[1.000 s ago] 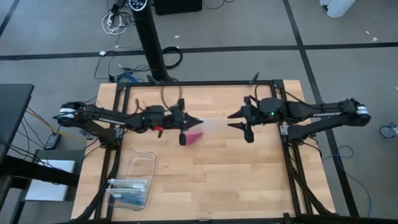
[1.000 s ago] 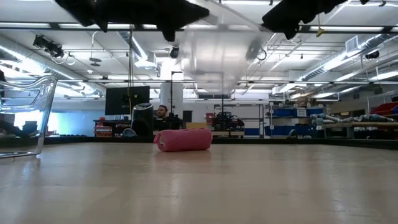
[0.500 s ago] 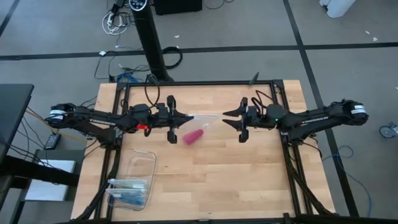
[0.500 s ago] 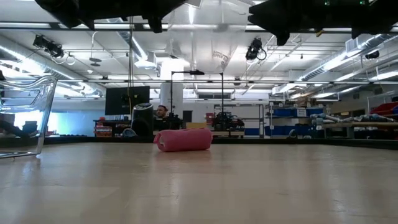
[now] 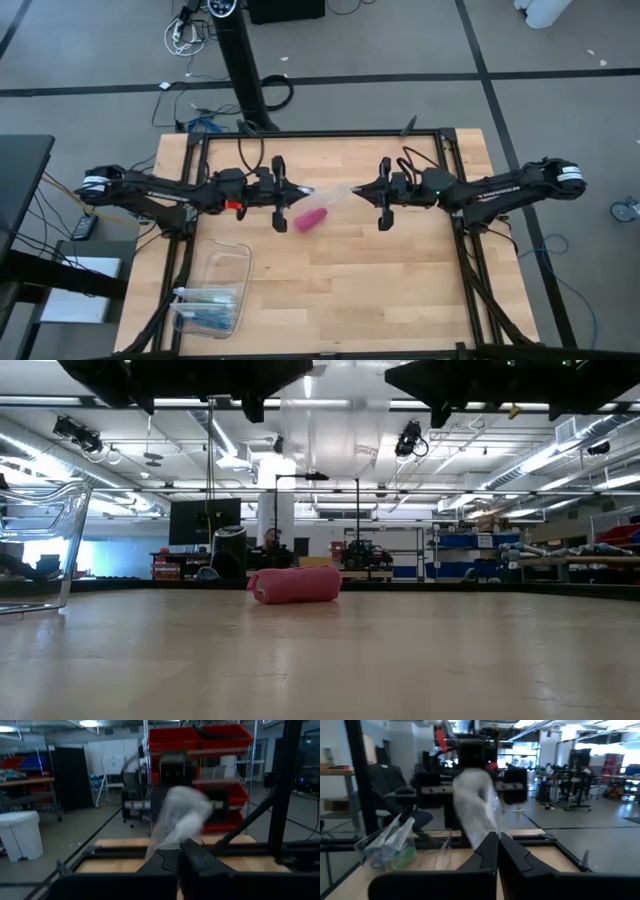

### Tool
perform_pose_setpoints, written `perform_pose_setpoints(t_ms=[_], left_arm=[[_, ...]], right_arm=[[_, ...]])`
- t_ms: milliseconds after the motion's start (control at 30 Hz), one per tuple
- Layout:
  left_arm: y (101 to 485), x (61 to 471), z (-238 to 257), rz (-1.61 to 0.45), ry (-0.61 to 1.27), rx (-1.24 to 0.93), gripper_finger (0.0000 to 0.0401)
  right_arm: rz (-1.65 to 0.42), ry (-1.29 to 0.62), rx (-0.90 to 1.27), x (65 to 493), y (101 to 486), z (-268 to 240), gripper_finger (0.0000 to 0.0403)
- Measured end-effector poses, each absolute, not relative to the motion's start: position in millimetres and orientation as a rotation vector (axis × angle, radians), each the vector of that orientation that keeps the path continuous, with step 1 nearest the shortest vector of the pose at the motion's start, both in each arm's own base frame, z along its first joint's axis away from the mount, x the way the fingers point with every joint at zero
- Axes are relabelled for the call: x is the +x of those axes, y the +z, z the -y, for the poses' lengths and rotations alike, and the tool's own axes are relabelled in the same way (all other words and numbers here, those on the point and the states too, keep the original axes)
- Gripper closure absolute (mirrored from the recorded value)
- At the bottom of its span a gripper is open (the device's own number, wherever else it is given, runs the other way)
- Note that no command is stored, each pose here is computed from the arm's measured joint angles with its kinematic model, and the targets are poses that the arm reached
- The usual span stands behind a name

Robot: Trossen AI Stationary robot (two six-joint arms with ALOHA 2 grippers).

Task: Roll bandage
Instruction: Put the rolled pink bandage into the transparent zip bag

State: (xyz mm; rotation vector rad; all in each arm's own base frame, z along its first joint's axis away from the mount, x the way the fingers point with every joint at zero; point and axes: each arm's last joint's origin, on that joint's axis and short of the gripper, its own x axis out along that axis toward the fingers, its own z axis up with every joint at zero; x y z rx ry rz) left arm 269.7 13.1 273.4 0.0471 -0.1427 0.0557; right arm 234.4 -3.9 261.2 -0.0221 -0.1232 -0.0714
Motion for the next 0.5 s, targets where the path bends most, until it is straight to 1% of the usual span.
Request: perform_pose_setpoints(t_ms=[167,267,400,500], left_arm=[[264,277,-14,0.110,0.059,0.028,0.0401],[264,275,-14,0.099,0.102,0.044,0.0401],[271,270,-14,0.114,0.127,0.055,0.0401],[268,270,-15,0.082,0.162,0.055,0.0401]], right_arm=[[0.010,-0.059,-0.043,252,262,4,0.0401],[-0.061,-0.065,-0.055,254,265,4,0.0401],[-0.063,-0.068,-0.024,247,270,4,0.0402],[-0.063,-0.071,-0.019,244,273,4,0.0402]])
